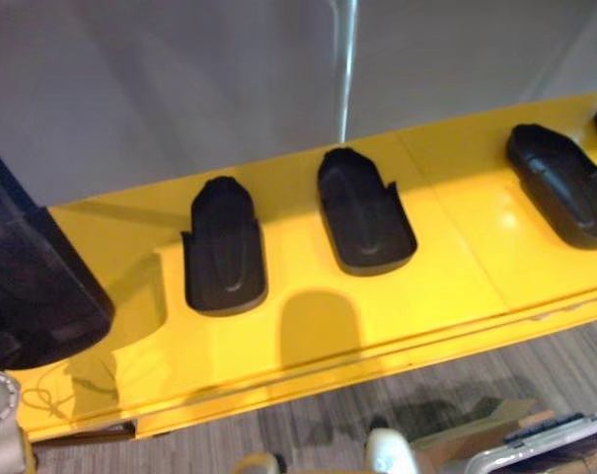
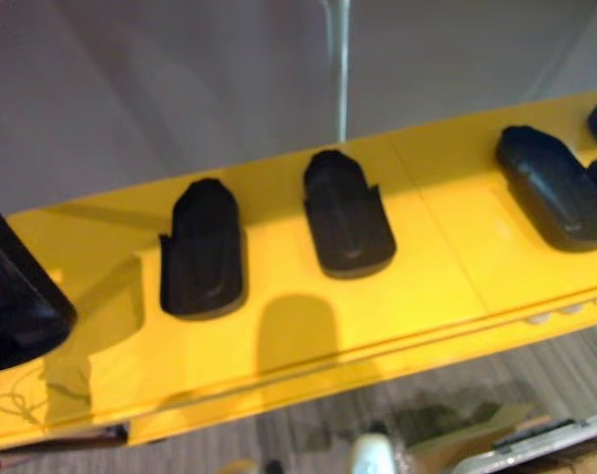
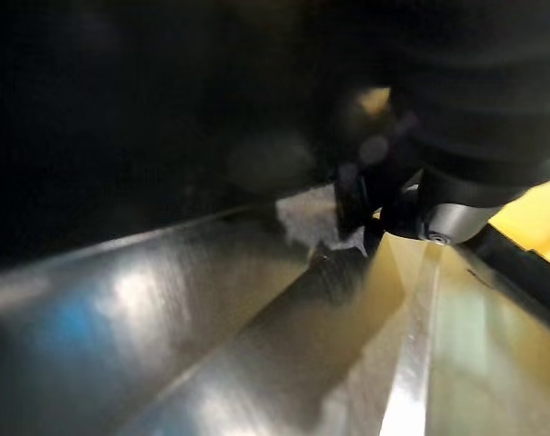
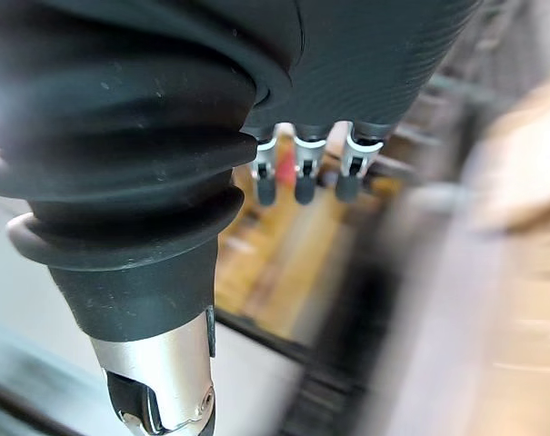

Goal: Walk over and take plastic housings, then place them on the shelf

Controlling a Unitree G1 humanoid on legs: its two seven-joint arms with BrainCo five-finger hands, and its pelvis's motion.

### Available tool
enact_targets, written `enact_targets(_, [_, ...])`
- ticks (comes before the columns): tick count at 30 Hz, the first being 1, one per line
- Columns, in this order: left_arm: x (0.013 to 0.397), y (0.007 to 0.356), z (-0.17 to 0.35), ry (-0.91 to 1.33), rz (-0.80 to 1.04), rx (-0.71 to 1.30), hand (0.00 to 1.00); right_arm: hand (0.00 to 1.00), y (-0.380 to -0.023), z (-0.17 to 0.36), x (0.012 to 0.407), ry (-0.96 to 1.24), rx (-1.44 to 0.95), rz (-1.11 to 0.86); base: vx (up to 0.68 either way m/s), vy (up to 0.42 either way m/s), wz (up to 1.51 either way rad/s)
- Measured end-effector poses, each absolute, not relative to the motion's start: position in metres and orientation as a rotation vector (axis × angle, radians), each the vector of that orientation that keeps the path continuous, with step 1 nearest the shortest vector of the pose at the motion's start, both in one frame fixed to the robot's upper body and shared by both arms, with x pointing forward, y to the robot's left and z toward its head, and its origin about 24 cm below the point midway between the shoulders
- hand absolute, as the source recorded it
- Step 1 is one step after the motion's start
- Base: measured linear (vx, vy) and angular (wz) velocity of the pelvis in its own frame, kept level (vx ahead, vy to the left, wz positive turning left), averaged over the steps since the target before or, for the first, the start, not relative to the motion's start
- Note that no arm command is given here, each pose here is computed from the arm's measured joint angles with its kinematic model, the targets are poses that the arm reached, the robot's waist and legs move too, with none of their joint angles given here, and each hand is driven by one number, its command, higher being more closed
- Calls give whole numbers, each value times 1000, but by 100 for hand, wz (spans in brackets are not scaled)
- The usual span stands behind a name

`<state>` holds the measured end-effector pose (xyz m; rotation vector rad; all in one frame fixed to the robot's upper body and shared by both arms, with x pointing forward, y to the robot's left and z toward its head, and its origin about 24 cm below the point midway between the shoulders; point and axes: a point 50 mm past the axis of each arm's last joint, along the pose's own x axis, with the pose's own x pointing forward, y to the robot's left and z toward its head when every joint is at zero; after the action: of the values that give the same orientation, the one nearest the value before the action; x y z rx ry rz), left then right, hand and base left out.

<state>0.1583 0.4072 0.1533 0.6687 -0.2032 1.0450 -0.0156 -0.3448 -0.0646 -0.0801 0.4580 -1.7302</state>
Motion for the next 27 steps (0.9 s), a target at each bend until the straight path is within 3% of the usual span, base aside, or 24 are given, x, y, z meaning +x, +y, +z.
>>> enact_targets(6, [211, 449, 154, 173, 878, 733, 100, 0, -309, -113, -14, 761, 77, -1335, -58, -17, -3])
enact_targets(12, [242, 446, 157, 322, 689, 728, 100, 0, -300, -123, 1, 836, 57, -1030, -32, -6, -4])
enact_targets(22, [250, 444, 143, 486, 545, 752, 100, 0, -307, -118, 23, 808, -10, -889, -11, 1, -3])
enact_targets(27, [248, 446, 134, 568, 523, 820, 100, 0, -310, -115, 28, 795, -43, -914, -15, 2, -2])
